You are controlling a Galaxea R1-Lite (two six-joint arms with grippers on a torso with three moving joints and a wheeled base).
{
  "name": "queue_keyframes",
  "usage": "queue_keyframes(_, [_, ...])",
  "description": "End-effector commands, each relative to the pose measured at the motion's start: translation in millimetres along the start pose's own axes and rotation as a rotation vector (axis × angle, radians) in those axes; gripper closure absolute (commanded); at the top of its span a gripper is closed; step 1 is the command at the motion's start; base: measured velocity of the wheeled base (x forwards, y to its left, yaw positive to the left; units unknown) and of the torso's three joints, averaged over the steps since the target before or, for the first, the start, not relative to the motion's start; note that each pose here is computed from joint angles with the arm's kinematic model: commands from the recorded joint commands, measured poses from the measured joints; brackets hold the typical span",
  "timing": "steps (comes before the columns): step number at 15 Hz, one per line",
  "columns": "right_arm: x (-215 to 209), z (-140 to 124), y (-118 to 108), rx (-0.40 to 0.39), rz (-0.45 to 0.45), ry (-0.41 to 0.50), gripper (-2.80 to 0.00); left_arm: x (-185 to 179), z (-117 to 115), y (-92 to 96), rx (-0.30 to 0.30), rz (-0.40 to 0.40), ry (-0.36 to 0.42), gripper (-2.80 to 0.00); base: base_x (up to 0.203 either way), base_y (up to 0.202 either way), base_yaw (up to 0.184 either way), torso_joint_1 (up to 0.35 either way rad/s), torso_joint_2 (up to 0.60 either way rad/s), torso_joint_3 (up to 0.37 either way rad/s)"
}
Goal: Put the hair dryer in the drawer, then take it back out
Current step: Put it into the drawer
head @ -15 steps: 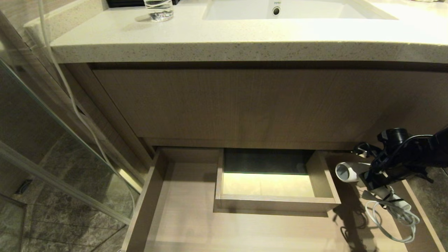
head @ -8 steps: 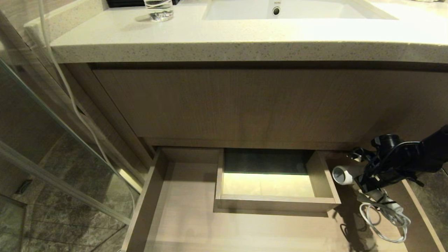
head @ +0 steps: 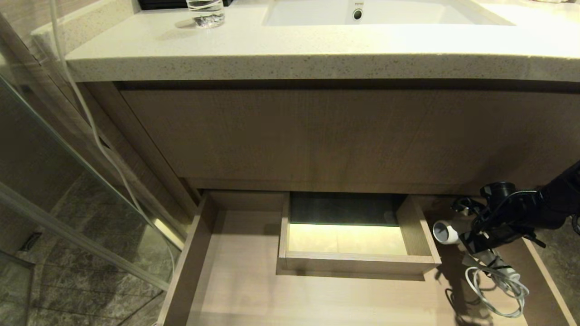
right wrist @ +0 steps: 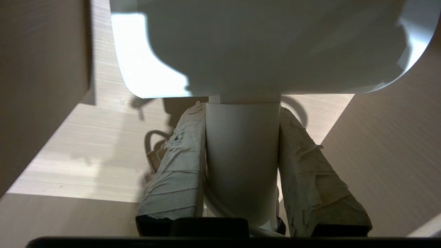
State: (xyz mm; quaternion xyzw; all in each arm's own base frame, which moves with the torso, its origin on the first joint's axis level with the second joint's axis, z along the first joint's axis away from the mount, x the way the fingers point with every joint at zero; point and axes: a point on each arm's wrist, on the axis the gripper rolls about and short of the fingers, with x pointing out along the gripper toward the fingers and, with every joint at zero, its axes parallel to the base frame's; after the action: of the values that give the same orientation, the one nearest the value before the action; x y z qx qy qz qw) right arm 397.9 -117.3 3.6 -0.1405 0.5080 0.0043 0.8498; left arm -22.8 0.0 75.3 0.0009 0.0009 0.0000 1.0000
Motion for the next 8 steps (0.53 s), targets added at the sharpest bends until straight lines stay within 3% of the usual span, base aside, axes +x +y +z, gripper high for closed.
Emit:
queue_keyframes(1, [7.9, -2.0, 0.9, -0.004, 0.007, 0.011, 0.00, 0.0, 0.0, 0.0, 0.000, 0.000, 0.000, 0.00, 0.000, 0.000, 0.000, 0.000, 0.00, 0.000])
queue_keyframes(8, [21.6, -2.1, 1.8, -0.007, 0.006, 0.007, 0.00, 0.0, 0.0, 0.0, 0.000, 0.000, 0.000, 0.00, 0.000, 0.000, 0.000, 0.000, 0.00, 0.000])
